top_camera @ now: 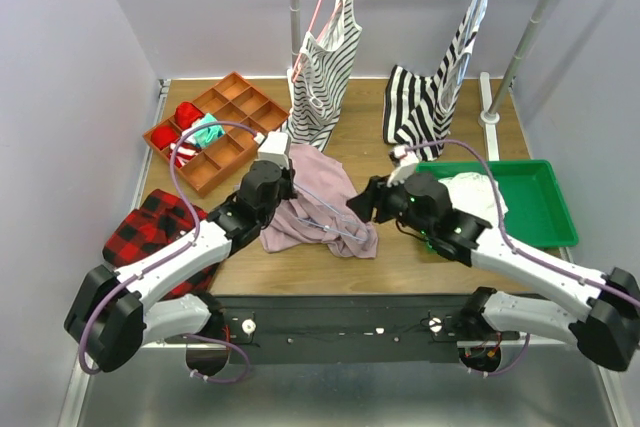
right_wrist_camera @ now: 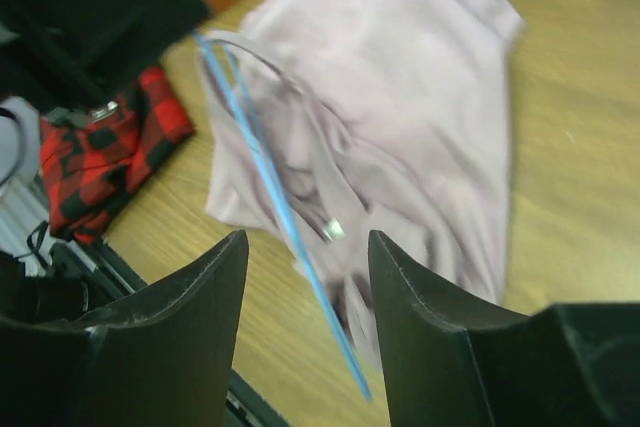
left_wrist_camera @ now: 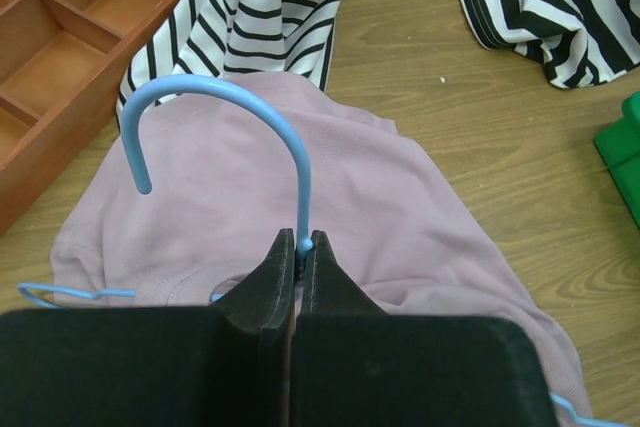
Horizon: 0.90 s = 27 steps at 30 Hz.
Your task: Place the tank top on the hanger
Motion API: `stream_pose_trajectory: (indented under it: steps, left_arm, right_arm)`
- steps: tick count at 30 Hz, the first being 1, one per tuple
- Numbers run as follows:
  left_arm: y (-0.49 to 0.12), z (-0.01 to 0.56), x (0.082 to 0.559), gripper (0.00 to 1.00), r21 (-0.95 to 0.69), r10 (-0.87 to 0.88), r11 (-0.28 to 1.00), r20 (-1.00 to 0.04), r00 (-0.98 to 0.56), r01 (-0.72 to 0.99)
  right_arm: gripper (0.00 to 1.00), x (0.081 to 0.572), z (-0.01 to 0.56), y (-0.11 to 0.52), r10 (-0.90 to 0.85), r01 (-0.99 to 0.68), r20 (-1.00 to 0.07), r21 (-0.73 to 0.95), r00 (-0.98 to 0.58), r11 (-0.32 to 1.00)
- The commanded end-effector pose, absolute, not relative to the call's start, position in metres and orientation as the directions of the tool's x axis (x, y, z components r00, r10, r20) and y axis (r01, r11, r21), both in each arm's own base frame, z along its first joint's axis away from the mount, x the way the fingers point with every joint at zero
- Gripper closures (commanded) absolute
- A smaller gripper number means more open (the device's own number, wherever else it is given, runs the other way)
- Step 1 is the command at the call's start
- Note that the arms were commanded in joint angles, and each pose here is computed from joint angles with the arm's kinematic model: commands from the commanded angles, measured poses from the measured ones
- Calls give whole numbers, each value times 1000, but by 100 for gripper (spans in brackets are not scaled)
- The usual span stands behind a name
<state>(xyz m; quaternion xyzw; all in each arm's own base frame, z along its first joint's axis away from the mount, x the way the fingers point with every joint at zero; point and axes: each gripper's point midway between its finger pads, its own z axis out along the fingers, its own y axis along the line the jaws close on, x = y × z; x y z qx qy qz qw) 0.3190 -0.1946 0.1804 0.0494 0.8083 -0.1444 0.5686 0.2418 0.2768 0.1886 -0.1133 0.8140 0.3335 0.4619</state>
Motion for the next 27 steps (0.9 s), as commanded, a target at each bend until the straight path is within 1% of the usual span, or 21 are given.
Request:
stream_pose_trajectory:
  steps: [1, 4, 6, 8, 9, 12, 16, 21, 23, 24, 25, 27]
  left_arm:
    - [-185, 188, 313, 100, -203, -130, 955, -942, -309, 217]
    - [-184, 193, 308, 100, -226, -155, 947, -944, -291, 229]
    - [-184, 197, 306, 100, -241, -171, 940, -946, -275, 241]
    - [-182, 194, 303, 100, -240, -171, 939, -946, -274, 245]
    - [-183, 198, 302, 100, -246, -178, 935, -948, -262, 256]
    - [-181, 195, 299, 100, -244, -176, 936, -949, -263, 255]
    - [-180, 197, 299, 100, -241, -174, 938, -949, -262, 251]
    - [-181, 199, 300, 100, -242, -175, 936, -949, -262, 254]
    - [-181, 199, 302, 100, -239, -173, 938, -950, -261, 250]
    - [-180, 199, 302, 100, -236, -169, 940, -949, -264, 245]
    - [-180, 200, 303, 100, -237, -171, 941, -949, -264, 242]
    - [-179, 200, 303, 100, -235, -170, 944, -949, -265, 234]
  right_arm:
    - [44, 225, 135, 227, 207, -259, -750, 452, -628, 854]
    - [44, 213, 115, 228, 183, -284, -729, 467, -660, 837]
    - [44, 204, 100, 240, 121, -326, -694, 476, -710, 817]
    - [44, 200, 99, 254, 81, -367, -672, 496, -736, 787]
    - [44, 201, 104, 263, 76, -397, -677, 514, -732, 760]
    - [44, 203, 101, 277, 36, -426, -665, 518, -746, 741]
    - [43, 204, 95, 286, -14, -464, -666, 504, -746, 728]
    - [44, 209, 87, 296, -41, -470, -651, 502, -758, 726]
    - [50, 212, 82, 296, -55, -465, -646, 485, -761, 740]
    - [53, 217, 74, 286, -55, -427, -642, 441, -765, 789]
    - [65, 225, 78, 282, -31, -396, -650, 423, -759, 815]
    - [77, 235, 76, 254, -1, -295, -668, 328, -745, 898]
